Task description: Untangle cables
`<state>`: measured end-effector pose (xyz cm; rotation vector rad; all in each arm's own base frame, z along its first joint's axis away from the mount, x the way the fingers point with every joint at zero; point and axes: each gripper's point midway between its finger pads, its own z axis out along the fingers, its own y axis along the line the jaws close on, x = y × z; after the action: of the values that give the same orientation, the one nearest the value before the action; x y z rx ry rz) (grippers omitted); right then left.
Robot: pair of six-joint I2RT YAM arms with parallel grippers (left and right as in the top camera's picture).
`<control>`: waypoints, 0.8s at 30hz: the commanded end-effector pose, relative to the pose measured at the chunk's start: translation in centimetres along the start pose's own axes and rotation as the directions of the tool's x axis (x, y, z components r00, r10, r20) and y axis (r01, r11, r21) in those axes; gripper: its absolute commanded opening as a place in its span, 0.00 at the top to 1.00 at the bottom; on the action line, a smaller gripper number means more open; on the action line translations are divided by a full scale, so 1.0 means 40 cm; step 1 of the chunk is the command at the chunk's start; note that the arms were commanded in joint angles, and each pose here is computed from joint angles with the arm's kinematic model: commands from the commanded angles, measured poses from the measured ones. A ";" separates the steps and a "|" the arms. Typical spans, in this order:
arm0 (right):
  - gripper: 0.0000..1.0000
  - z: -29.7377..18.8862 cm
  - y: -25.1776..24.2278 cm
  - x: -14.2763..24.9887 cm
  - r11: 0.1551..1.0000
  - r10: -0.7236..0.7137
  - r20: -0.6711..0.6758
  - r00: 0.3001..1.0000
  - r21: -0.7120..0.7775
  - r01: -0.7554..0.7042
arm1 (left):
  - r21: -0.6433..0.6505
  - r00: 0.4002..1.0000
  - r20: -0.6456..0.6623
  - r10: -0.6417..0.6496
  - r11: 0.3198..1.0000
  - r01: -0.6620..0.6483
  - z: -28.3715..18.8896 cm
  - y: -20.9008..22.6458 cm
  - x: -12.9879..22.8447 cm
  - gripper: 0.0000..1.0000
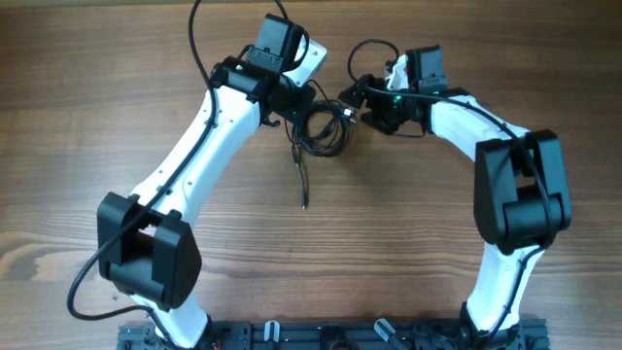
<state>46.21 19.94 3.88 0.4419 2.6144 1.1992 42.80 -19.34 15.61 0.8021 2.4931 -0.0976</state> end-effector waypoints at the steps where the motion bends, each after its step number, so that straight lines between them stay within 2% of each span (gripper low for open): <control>1: 0.18 0.015 0.012 0.011 0.998 0.045 -0.020 0.999 -0.031 -0.045 | -0.005 0.999 0.040 0.016 1.000 -0.016 -0.044 -0.002 -0.018 0.96; 15: 0.37 0.040 0.071 0.016 0.996 0.026 -0.002 1.000 -0.083 -0.026 | 0.013 0.999 0.044 0.016 1.000 -0.017 -0.044 -0.010 -0.019 0.96; 20: 0.42 0.073 0.085 0.043 0.998 0.035 0.012 0.999 -0.043 -0.034 | 0.014 0.999 0.042 0.016 1.000 -0.017 -0.044 -0.010 -0.017 0.96; 24: 0.53 0.084 0.098 0.046 0.999 0.035 0.029 0.999 -0.043 -0.034 | 0.014 0.999 0.040 0.016 1.000 -0.017 -0.044 -0.010 -0.017 0.96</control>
<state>46.15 25.19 5.39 0.4358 2.5580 1.2847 42.60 -19.41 16.24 0.8022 2.4820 -0.1092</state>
